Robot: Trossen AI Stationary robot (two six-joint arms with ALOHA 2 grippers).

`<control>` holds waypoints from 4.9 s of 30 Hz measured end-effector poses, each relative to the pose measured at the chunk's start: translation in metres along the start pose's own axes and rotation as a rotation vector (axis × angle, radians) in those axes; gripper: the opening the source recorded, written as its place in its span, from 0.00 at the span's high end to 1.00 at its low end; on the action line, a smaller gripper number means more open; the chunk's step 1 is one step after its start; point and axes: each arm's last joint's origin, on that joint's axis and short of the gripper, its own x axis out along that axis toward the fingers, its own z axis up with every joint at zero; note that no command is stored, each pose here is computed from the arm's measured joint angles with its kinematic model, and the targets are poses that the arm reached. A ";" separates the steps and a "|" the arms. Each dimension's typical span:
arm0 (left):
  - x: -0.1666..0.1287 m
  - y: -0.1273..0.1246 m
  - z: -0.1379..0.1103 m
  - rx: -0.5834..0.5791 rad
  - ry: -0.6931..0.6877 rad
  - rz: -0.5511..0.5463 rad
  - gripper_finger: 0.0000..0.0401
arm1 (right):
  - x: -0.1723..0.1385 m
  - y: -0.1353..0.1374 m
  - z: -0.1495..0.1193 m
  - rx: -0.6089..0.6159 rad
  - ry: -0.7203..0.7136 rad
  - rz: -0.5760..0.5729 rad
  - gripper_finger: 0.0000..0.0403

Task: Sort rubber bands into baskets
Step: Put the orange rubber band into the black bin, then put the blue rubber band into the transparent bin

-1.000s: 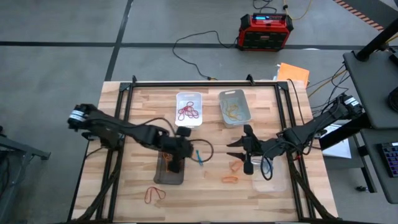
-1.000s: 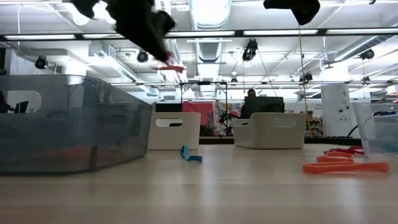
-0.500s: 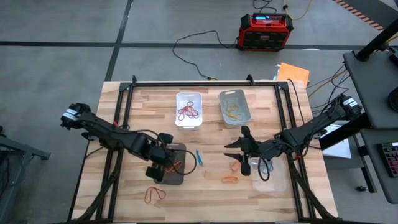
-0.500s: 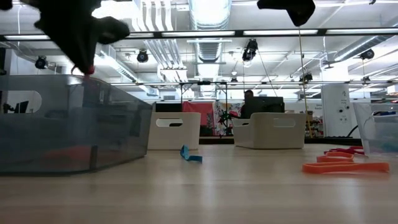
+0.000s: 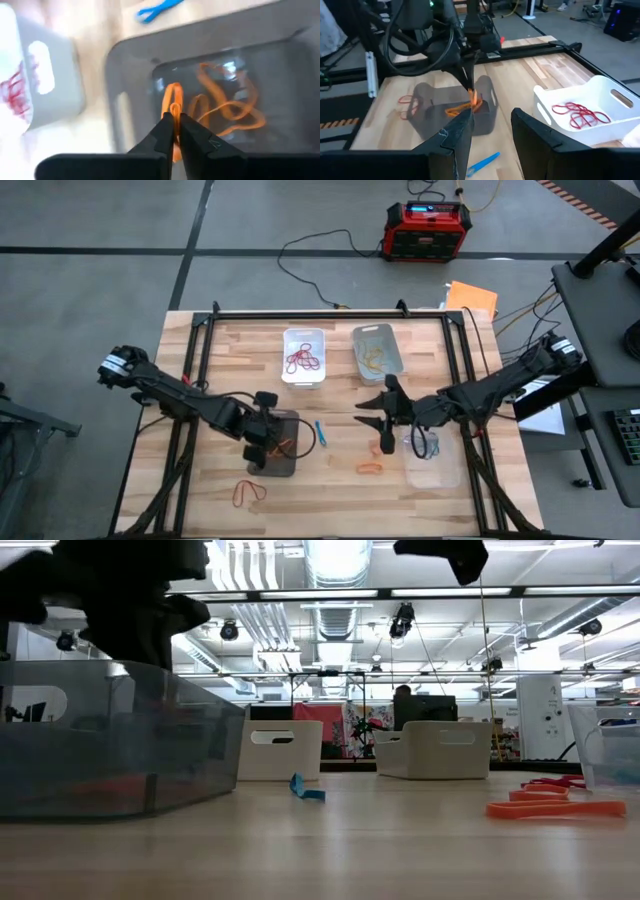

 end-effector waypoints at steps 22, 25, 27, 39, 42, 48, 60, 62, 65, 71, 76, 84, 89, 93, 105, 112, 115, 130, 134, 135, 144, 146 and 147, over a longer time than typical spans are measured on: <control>-0.006 0.004 0.000 0.024 -0.034 0.057 0.46 | 0.022 -0.012 -0.003 0.092 0.039 -0.077 0.68; -0.016 0.006 0.001 0.022 -0.100 0.051 0.45 | 0.026 -0.014 -0.007 0.123 0.051 -0.093 0.68; -0.025 0.007 0.001 0.028 -0.160 0.045 0.45 | 0.031 -0.013 -0.009 0.127 0.065 -0.099 0.68; -0.048 0.019 -0.040 -0.065 -0.577 0.074 0.45 | 0.065 0.002 0.008 0.178 0.330 -0.229 0.68; -0.056 0.023 -0.046 -0.083 -0.624 0.074 0.45 | 0.077 0.006 0.010 0.202 0.468 -0.317 0.68; -0.080 0.036 -0.057 -0.103 -0.706 0.239 0.45 | 0.109 0.021 0.011 0.192 0.671 -0.391 0.68; -0.117 0.054 -0.079 -0.255 -0.885 0.312 0.45 | 0.169 0.039 -0.001 0.242 0.812 -0.330 0.68; -0.121 0.056 -0.082 -0.273 -0.904 0.314 0.45 | 0.176 0.038 -0.006 0.254 0.830 -0.323 0.68; -0.126 0.058 -0.087 -0.287 -0.927 0.312 0.45 | 0.186 0.037 -0.016 0.272 0.868 -0.312 0.68; -0.128 0.060 -0.095 -0.283 -0.919 0.311 0.45 | 0.202 0.033 -0.036 0.291 0.956 -0.284 0.67; -0.125 0.060 -0.097 -0.279 -0.892 0.307 0.45 | 0.207 0.034 -0.044 0.282 0.975 -0.278 0.59; -0.125 0.059 -0.097 -0.274 -0.883 0.308 0.45 | 0.213 0.033 -0.058 0.268 0.987 -0.291 0.48; -0.123 0.059 -0.098 -0.273 -0.871 0.306 0.45 | 0.221 0.035 -0.069 0.269 0.977 -0.283 0.48; -0.123 0.059 -0.097 -0.278 -0.869 0.303 0.45 | 0.227 0.035 -0.081 0.252 0.995 -0.286 0.49; -0.121 0.058 -0.096 -0.274 -0.860 0.303 0.45 | 0.230 0.034 -0.088 0.233 1.000 -0.308 0.73; -0.118 0.057 -0.093 -0.280 -0.848 0.298 0.45 | 0.230 0.034 -0.089 0.179 1.005 -0.293 0.96; -0.118 0.056 -0.092 -0.283 -0.846 0.296 0.45 | 0.227 0.033 -0.085 0.176 1.009 -0.292 0.97; -0.116 0.056 -0.091 -0.279 -0.839 0.297 0.45 | 0.166 0.035 -0.014 0.072 1.048 -0.214 0.98; -0.116 0.056 -0.091 -0.279 -0.838 0.297 0.45 | 0.136 0.034 0.014 0.073 1.048 -0.198 0.98; -0.116 0.056 -0.091 -0.280 -0.838 0.297 0.45 | 0.128 0.034 0.020 0.077 1.046 -0.196 0.98; -0.116 0.055 -0.091 -0.293 -0.839 0.292 0.45 | 0.048 0.025 0.045 0.152 1.107 -0.259 0.98; -0.115 0.055 -0.091 -0.297 -0.836 0.289 0.45 | 0.033 0.023 0.043 0.189 1.113 -0.280 0.98; -0.115 0.055 -0.090 -0.297 -0.837 0.289 0.45 | 0.024 0.021 0.042 0.207 1.111 -0.287 0.98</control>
